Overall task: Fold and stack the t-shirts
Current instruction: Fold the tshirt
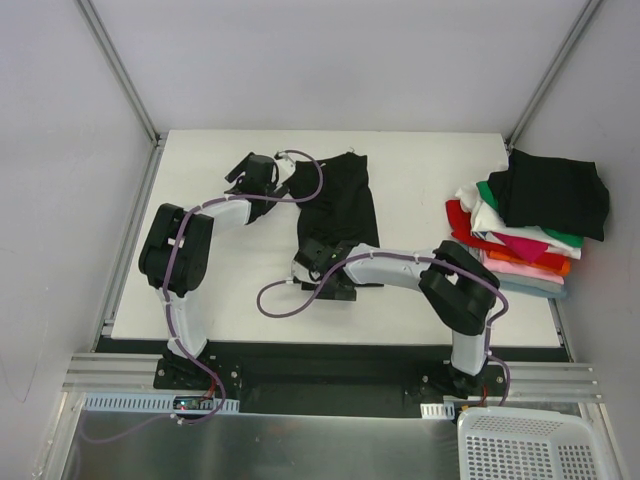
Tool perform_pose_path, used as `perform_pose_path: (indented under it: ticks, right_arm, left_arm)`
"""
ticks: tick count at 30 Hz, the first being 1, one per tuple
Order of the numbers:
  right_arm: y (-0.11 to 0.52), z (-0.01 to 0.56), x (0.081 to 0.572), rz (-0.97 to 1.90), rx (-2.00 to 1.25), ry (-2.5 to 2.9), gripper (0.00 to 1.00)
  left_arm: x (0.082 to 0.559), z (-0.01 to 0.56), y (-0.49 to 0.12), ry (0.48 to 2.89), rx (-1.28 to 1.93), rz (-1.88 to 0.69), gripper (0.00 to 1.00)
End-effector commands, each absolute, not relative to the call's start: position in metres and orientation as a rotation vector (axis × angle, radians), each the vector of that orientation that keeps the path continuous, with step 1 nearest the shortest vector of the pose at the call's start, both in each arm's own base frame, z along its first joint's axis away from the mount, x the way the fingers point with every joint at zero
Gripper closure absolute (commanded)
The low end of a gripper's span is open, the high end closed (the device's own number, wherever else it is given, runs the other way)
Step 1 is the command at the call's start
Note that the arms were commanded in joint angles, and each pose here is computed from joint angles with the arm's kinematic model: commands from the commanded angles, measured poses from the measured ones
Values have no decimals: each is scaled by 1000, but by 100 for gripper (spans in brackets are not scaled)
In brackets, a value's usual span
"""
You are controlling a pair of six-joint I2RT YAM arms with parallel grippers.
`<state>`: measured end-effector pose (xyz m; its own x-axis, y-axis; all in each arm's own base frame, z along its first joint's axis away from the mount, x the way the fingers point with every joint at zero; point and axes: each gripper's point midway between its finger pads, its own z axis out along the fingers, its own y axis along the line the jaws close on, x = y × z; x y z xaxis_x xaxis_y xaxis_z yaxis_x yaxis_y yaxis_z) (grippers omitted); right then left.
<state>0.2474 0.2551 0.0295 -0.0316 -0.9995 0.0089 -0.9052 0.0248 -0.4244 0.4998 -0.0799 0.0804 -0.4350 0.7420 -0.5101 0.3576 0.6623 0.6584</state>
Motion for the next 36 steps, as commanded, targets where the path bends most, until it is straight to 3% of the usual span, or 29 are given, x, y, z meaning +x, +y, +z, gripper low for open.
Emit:
perform_pose_path:
  ticks: [1, 11, 16, 20, 29, 36]
  right_arm:
    - [261, 20, 256, -388, -1979, 2033, 25]
    - [264, 13, 257, -281, -2045, 2044, 25]
    - [265, 9, 253, -230, -2083, 2051, 30]
    - [266, 5, 247, -186, -2135, 2055, 43]
    - [262, 9, 239, -153, -2172, 2072, 95]
    - [262, 21, 199, -128, -2256, 2028, 99]
  left_arm:
    - [499, 100, -80, 2007, 815, 593, 1]
    - [499, 105, -79, 1998, 811, 602, 1]
    - [498, 108, -79, 1993, 813, 602, 1]
    - [499, 112, -78, 1986, 812, 612, 1]
    - [499, 119, -77, 1973, 812, 623, 1]
    - [500, 115, -76, 1977, 815, 638, 1]
